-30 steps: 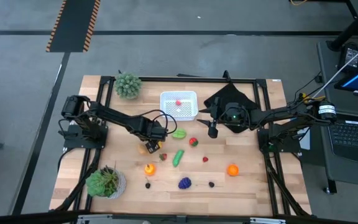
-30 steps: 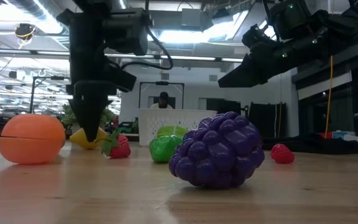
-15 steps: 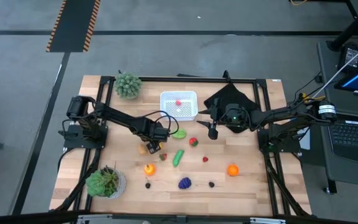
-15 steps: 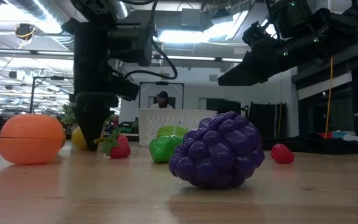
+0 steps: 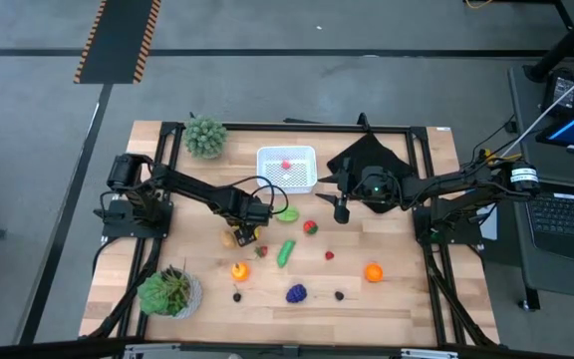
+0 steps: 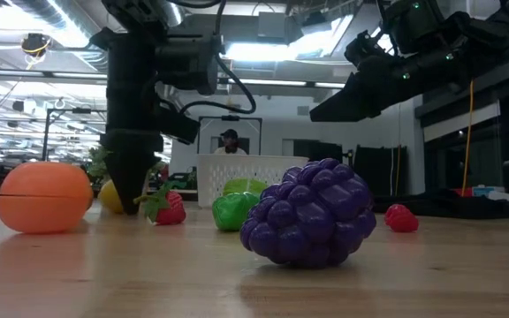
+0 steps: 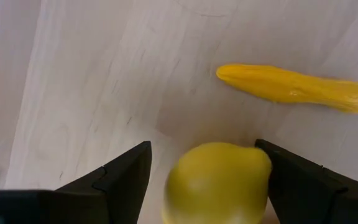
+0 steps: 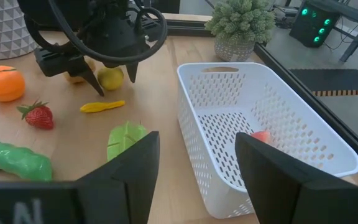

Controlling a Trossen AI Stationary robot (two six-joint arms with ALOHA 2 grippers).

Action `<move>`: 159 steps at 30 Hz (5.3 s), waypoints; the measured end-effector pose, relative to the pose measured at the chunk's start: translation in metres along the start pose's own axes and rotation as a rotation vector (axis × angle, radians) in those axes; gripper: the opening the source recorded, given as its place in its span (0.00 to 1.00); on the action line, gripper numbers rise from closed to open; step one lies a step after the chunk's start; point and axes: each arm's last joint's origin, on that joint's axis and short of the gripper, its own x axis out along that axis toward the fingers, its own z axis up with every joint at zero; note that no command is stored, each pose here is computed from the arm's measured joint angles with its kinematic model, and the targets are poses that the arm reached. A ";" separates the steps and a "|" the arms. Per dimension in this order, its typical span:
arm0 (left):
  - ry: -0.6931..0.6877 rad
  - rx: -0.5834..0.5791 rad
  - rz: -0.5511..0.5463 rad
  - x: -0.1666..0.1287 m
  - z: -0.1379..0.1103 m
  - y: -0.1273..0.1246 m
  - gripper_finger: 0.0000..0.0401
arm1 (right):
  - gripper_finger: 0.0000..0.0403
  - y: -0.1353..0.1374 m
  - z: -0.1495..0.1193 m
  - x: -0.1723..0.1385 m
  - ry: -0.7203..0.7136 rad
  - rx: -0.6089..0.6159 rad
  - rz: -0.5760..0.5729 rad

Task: Pick and placing Produce into tupperware
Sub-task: Put the lemon into the white bin

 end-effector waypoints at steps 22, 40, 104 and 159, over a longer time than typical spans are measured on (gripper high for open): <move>0.045 0.059 -0.004 0.001 -0.003 0.002 0.56 | 0.53 0.000 0.000 0.000 0.000 0.000 0.000; 0.034 0.135 -0.004 0.001 -0.001 0.005 0.50 | 0.53 0.000 0.000 0.000 0.000 0.003 0.000; -1.436 0.220 -0.386 -0.066 -0.063 0.096 0.50 | 0.53 0.000 0.006 0.000 -0.065 0.001 0.078; -0.902 0.229 -0.255 -0.089 0.092 0.141 0.51 | 0.53 -0.039 -0.016 -0.017 -0.102 0.056 -0.058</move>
